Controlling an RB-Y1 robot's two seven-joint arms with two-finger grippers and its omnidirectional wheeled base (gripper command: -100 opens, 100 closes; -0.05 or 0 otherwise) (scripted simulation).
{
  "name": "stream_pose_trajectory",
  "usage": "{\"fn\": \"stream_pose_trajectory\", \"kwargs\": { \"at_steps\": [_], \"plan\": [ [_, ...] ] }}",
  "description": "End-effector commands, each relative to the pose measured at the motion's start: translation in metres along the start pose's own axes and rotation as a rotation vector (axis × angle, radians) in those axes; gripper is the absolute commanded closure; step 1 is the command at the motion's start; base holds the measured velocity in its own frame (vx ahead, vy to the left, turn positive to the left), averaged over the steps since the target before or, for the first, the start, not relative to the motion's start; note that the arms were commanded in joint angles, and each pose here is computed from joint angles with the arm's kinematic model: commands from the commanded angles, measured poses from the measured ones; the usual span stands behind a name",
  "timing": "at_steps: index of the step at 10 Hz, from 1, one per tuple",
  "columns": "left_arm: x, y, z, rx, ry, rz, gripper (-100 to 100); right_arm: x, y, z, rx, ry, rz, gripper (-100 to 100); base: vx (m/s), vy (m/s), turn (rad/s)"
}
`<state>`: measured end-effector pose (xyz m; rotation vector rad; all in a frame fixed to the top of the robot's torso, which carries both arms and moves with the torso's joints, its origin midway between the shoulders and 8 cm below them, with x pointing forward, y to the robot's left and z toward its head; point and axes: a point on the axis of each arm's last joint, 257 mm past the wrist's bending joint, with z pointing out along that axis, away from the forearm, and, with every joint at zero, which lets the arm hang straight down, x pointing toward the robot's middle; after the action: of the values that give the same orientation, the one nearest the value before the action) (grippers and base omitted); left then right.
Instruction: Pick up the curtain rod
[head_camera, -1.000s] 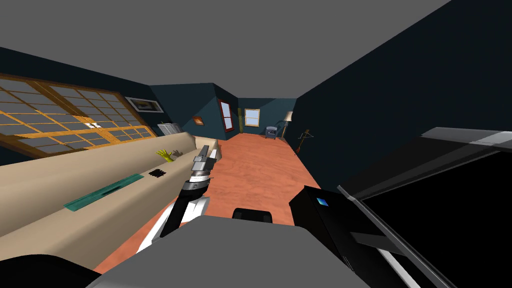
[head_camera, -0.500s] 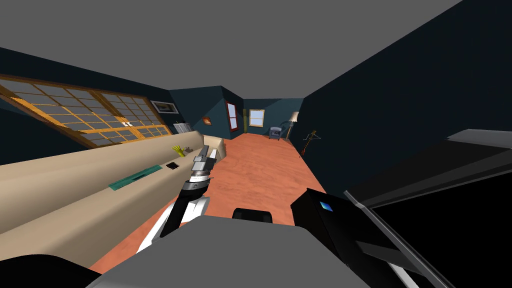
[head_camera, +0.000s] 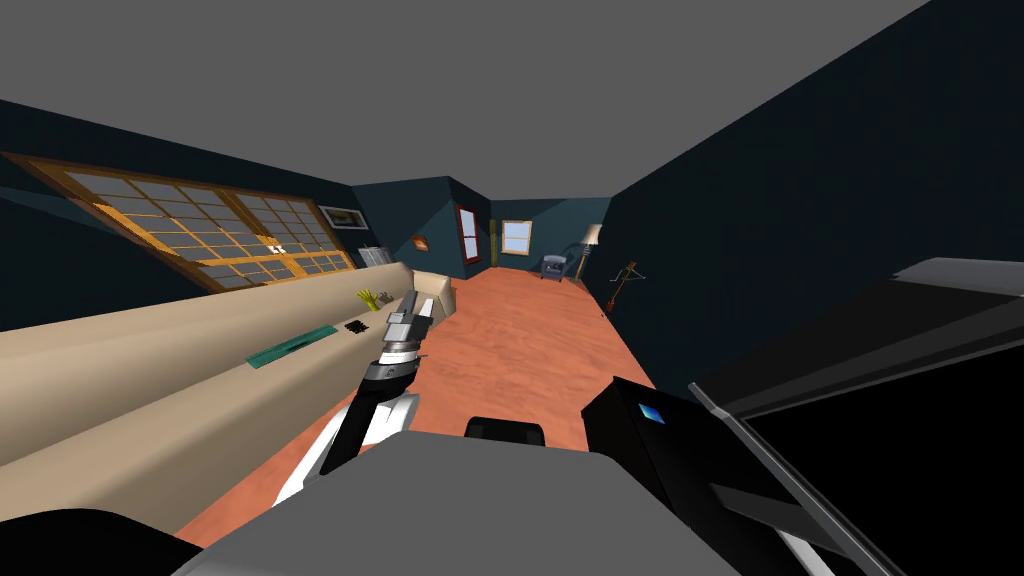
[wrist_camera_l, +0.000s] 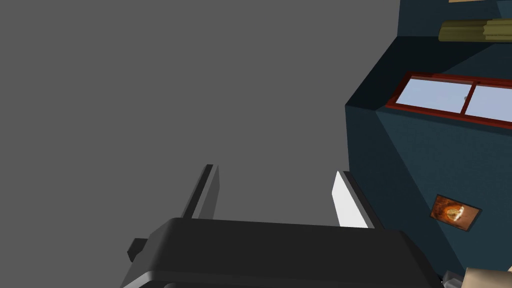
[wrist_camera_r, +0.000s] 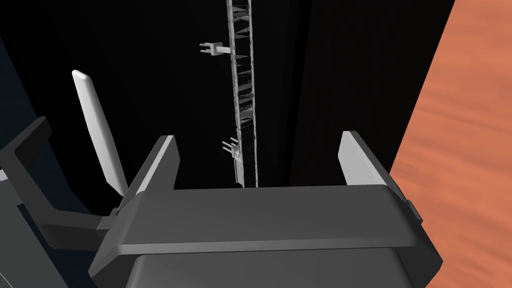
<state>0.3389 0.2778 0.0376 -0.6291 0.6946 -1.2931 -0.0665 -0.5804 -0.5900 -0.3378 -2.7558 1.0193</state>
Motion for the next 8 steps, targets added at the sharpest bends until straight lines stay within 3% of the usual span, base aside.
{"fn": "stream_pose_trajectory", "kwargs": {
  "at_steps": [1,6,7,8],
  "plan": [
    [0.0,0.0,0.0,0.0,0.0,0.0,0,0.003,0.008,0.0,0.001,0.005,0.007,-100,-0.015,-0.05,0.065],
    [0.0,0.0,0.0,0.0,0.0,0.0,0,0.007,0.022,-0.001,0.002,0.016,0.016,-100,-0.027,-0.061,0.049],
    [0.0,0.0,0.0,0.0,0.0,0.0,0,0.008,0.023,-0.001,0.002,0.016,0.017,100,-0.002,-0.006,-0.003],
    [0.0,0.0,0.0,0.0,0.0,0.0,0,0.008,0.023,-0.001,0.002,0.016,0.017,100,0.0,0.008,0.002]
  ]
}}
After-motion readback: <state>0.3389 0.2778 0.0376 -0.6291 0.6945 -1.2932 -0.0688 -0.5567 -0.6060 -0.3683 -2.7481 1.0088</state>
